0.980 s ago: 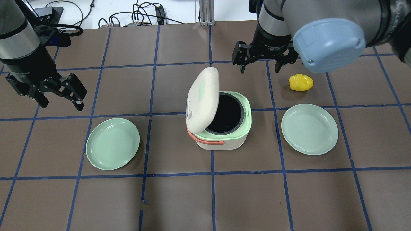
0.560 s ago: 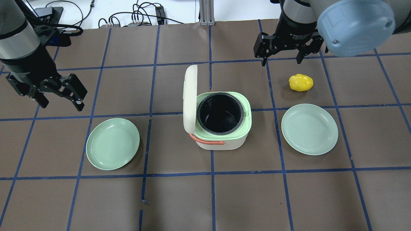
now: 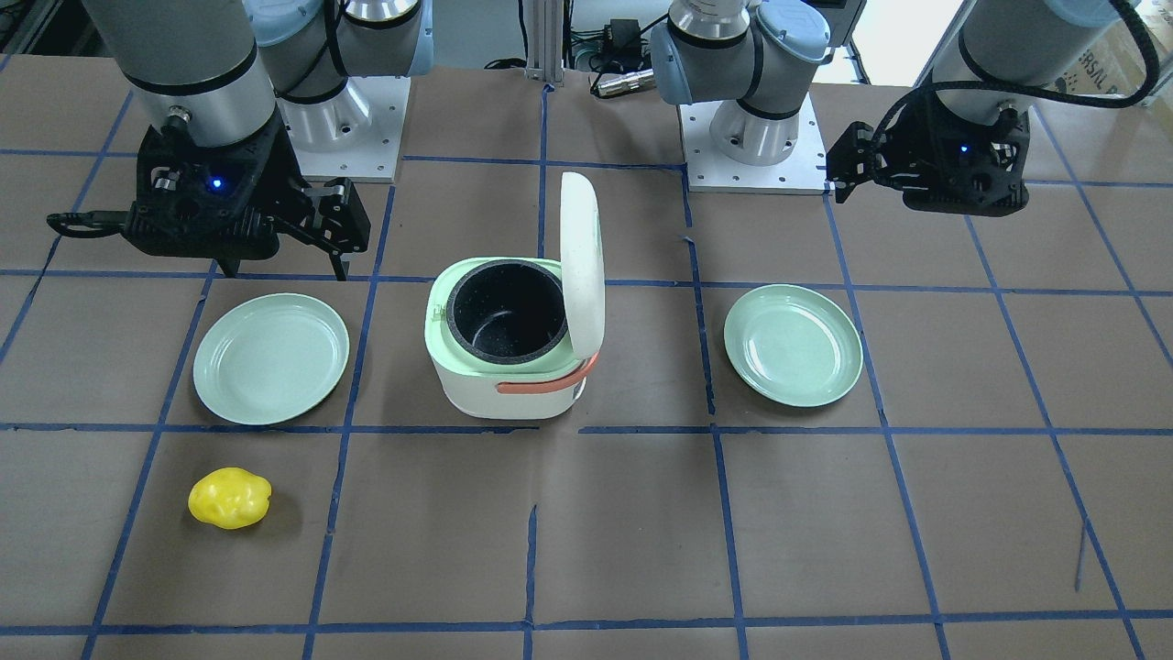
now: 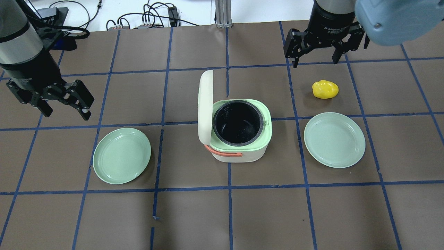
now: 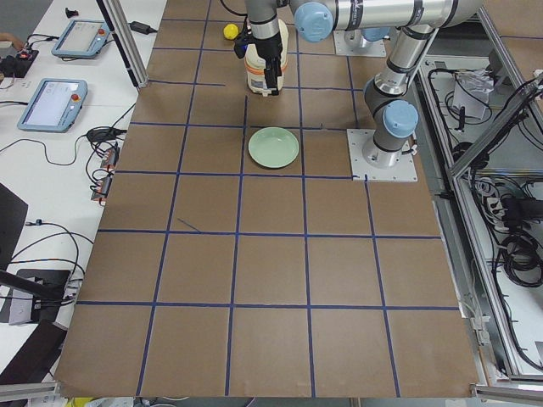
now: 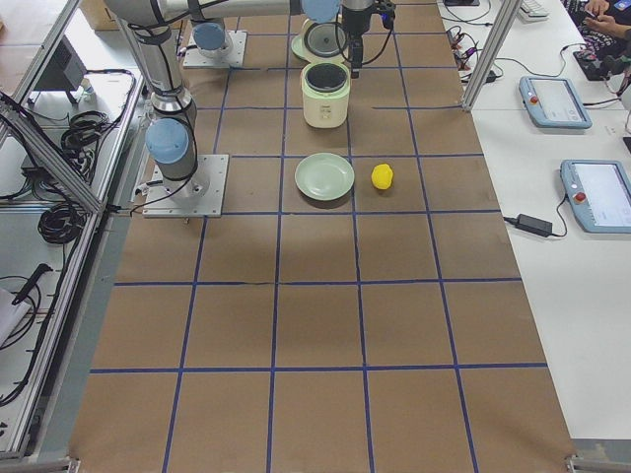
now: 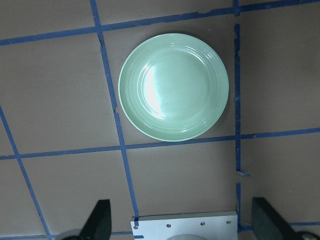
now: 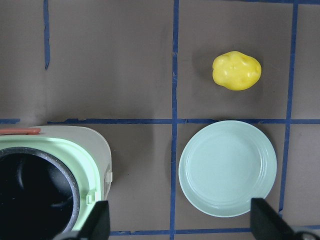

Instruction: Press rice cooker button

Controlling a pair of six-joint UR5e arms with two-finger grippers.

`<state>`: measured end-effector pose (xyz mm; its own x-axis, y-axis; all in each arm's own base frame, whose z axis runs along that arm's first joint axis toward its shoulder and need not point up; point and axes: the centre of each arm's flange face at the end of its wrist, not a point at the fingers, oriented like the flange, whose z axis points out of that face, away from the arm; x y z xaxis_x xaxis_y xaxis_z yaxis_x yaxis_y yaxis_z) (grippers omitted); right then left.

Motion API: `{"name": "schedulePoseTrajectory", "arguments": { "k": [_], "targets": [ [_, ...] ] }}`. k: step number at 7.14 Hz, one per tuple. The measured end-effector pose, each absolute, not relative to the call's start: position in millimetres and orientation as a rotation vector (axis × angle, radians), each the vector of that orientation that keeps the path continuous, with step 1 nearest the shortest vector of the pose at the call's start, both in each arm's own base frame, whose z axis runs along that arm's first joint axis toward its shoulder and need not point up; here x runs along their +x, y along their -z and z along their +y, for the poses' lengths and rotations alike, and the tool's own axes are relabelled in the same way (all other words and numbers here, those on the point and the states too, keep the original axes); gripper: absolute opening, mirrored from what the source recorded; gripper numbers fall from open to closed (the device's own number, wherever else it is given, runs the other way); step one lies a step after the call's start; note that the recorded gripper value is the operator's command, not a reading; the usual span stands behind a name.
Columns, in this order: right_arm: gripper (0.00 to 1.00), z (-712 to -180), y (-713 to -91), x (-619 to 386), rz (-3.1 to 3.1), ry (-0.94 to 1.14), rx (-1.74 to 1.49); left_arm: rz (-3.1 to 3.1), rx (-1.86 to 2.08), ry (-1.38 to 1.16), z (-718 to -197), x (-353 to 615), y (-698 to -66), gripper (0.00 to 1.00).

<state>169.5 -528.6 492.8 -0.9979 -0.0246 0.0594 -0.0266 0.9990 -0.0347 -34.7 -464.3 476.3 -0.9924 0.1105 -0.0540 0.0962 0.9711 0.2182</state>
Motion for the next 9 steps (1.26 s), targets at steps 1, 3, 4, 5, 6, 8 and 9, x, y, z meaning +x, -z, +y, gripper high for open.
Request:
{"name": "schedulePoseTrajectory", "arguments": {
  "k": [1,3,4,5,6,8,9],
  "targets": [
    [1.00,-529.0,-491.1,169.0,-3.086,-0.039,0.055,3.053,0.160,-0.333,-464.3,-34.7,-476.3,1.00],
    [1.00,-529.0,-487.2,164.5,-3.103,-0.018,0.091,3.053,0.160,-0.332,-464.0,-34.7,-476.7,1.00],
    [1.00,-527.7,-486.4,167.0,-3.130,-0.011,0.102,3.053,0.160,-0.331,-463.9,-34.8,-476.9,1.00],
    [1.00,-526.5,-485.4,169.9,-3.153,0.001,0.108,3.053,0.160,-0.331,-463.9,-34.8,-476.8,1.00],
    [1.00,-525.0,-484.7,171.1,-3.163,0.017,0.110,3.053,0.160,-0.332,-464.1,-34.7,-476.6,1.00],
    [1.00,-523.7,-484.3,171.8,-3.170,0.030,0.111,3.053,0.160,-0.333,-464.3,-34.7,-476.3,1.00],
    [1.00,-523.6,-484.2,171.7,-3.171,0.032,0.111,3.053,0.160,-0.333,-464.3,-34.7,-476.3,1.00]
  ]
}}
